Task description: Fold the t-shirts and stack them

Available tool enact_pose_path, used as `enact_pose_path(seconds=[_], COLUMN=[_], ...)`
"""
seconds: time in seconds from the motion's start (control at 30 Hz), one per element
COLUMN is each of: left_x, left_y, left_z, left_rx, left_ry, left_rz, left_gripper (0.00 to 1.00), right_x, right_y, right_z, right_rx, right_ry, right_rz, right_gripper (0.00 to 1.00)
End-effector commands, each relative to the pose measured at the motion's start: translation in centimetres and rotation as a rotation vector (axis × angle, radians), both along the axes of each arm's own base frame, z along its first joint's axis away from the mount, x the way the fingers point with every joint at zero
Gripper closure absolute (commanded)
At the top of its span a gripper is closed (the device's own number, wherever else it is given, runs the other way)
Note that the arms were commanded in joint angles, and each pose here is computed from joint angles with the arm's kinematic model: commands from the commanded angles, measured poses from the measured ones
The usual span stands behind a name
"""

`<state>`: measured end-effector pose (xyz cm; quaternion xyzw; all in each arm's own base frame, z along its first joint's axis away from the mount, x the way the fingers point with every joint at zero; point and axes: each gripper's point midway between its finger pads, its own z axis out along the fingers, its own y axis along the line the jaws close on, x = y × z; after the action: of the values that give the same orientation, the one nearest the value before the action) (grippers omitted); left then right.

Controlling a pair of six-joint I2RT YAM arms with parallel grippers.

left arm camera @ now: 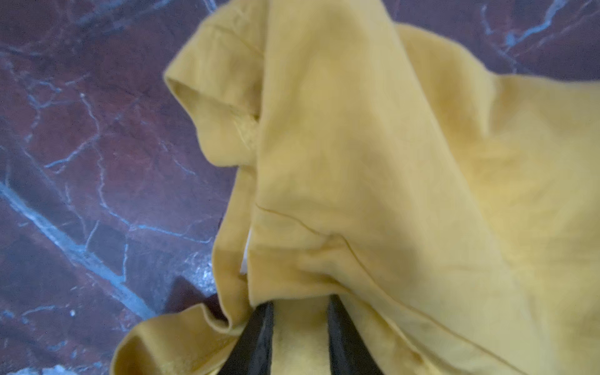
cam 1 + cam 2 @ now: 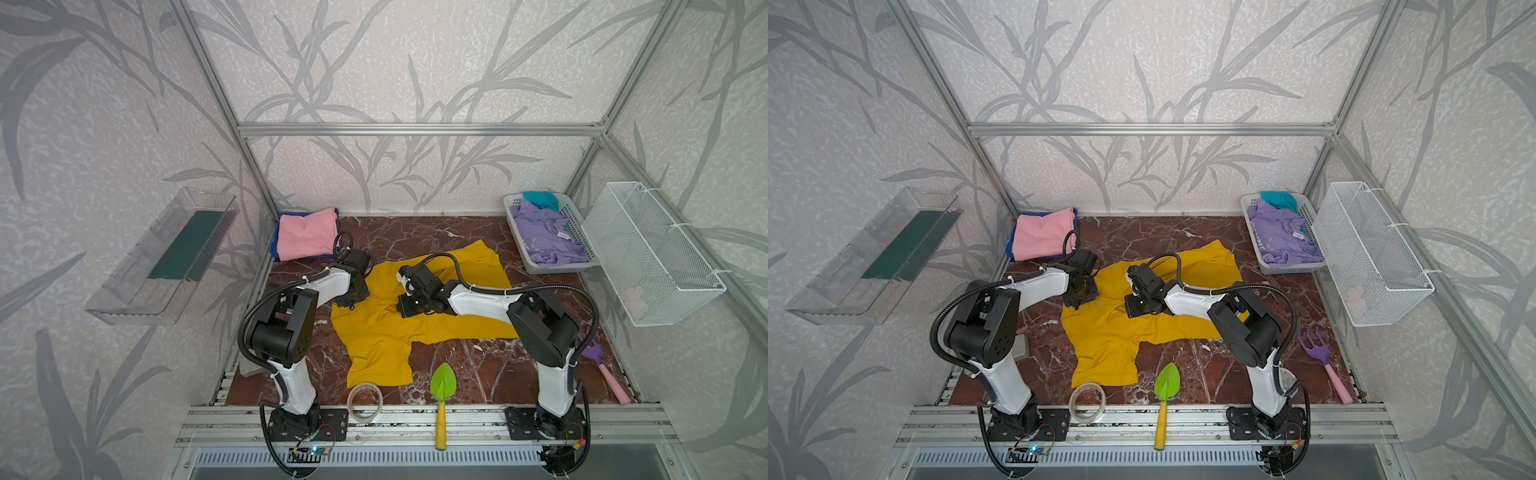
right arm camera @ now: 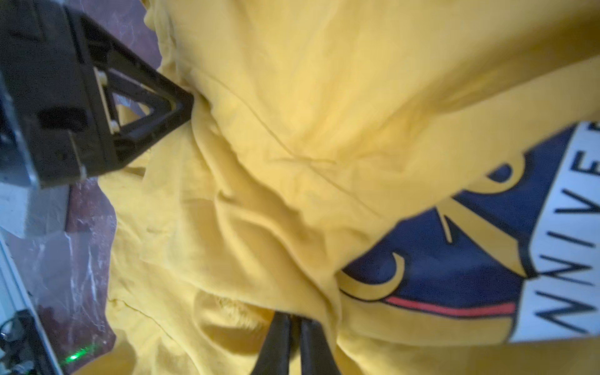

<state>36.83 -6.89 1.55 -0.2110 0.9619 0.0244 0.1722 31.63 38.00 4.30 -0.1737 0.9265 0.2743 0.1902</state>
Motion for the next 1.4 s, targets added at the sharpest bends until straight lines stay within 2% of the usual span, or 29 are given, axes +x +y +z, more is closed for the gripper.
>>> enact_pose_path(seconds=[0.0,0.07,0.17,0.43,0.67,0.83,1.03,1.23,1.37], left_x=[-3.2,-3.2,-3.3,-3.5,-3.5,-3.5,-3.7,-4.3,-5.5], left_y=[1.6,1.7,1.7,1.8,1.7,1.7,1.7,1.3,1.3], left_z=[-4.1,-4.1,-4.1,-4.2,-4.3,-4.5,-3.9,1.1,5.2], left_rx=[0.037,0.039,0.034,0.028,0.021,0.02,0.022,0.005,0.004], left_ry=[0.154,0.157,0.159,0.16,0.163,0.168,0.174,0.079,-0.007], left_rz=[0.021,0.02,0.019,0.019,0.019,0.017,0.01,-0.015,-0.025], left_gripper=[0.7,0.7,0.7,0.7,0.7,0.71,0.71,0.67,0.57], right_x=[-0.5,-0.5,-0.5,-0.7,-2.9,-4.0,-3.9,-2.8,-2.0], right_y=[-0.9,-0.9,-0.9,-1.6,-5.4,-6.7,-7.5,-4.8,-2.2], right_z=[0.3,0.0,-0.1,1.3,1.1,-1.1,-1.7,3.1,3.9], right_rx=[-0.026,-0.032,-0.032,-0.037,-0.074,-0.097,-0.102,-0.14,-0.107], right_ry=[0.001,0.004,0.007,-0.036,-0.078,-0.033,-0.015,-0.187,-0.193], right_rz=[-0.008,-0.009,-0.008,-0.011,-0.059,-0.092,-0.127,-0.018,0.023], right_gripper=[0.85,0.87,1.0,1.0,1.0,0.85,0.84,0.81,0.69])
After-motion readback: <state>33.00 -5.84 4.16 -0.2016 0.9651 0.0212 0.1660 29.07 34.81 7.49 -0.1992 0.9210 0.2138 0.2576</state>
